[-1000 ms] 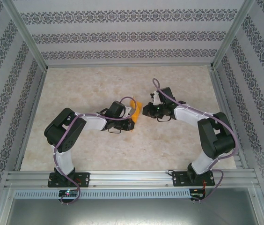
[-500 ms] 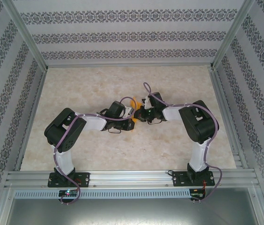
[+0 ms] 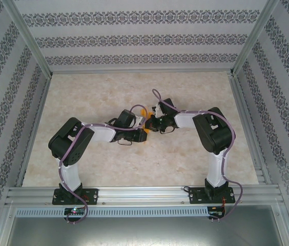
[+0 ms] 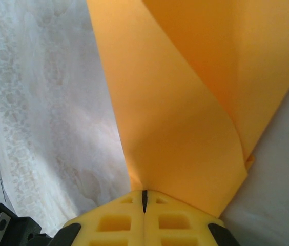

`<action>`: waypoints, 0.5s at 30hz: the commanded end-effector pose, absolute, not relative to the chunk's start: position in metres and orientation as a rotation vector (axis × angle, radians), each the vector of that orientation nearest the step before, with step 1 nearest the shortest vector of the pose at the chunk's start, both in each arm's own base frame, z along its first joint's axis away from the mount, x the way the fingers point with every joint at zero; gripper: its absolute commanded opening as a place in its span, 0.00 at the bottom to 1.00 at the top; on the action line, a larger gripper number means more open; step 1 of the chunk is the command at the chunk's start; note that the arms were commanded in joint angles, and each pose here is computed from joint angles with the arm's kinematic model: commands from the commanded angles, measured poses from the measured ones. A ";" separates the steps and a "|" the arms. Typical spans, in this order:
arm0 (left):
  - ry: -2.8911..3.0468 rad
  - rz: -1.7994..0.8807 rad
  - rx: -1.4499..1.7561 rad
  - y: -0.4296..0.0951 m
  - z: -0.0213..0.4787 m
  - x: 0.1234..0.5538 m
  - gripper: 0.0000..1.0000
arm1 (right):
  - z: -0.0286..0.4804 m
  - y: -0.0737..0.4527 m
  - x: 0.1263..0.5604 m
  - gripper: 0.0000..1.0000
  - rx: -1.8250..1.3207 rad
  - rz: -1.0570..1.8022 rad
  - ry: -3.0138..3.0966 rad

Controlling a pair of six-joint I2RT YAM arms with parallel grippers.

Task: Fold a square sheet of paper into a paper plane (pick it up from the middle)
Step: Fold the wing for the fifth time at the center of the table.

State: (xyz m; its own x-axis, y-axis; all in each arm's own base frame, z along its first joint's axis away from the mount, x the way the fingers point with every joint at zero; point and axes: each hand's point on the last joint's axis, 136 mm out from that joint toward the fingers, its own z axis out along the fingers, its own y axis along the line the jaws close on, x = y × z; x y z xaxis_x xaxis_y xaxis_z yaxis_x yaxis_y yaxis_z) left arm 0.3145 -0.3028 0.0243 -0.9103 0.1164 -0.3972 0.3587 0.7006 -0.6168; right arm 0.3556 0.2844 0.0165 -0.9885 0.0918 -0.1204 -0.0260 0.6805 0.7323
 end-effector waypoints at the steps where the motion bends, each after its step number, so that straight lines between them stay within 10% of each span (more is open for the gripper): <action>1: 2.602 -1.094 0.315 -0.301 0.036 0.317 0.15 | -0.028 0.264 0.345 0.03 0.089 1.005 2.855; 15: 2.509 -1.150 0.132 -0.289 0.044 0.375 0.16 | -0.027 0.268 0.340 0.01 0.063 1.058 2.846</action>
State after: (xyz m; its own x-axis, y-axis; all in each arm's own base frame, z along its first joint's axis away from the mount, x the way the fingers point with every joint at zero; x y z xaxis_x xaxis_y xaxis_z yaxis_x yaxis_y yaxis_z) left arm 0.3583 -0.2827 0.0328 -0.9351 -0.0421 -0.3520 0.2246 0.6979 -0.6801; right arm 0.3574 0.2860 0.0173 -0.9867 0.0805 -0.1414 -0.0508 0.6730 0.7379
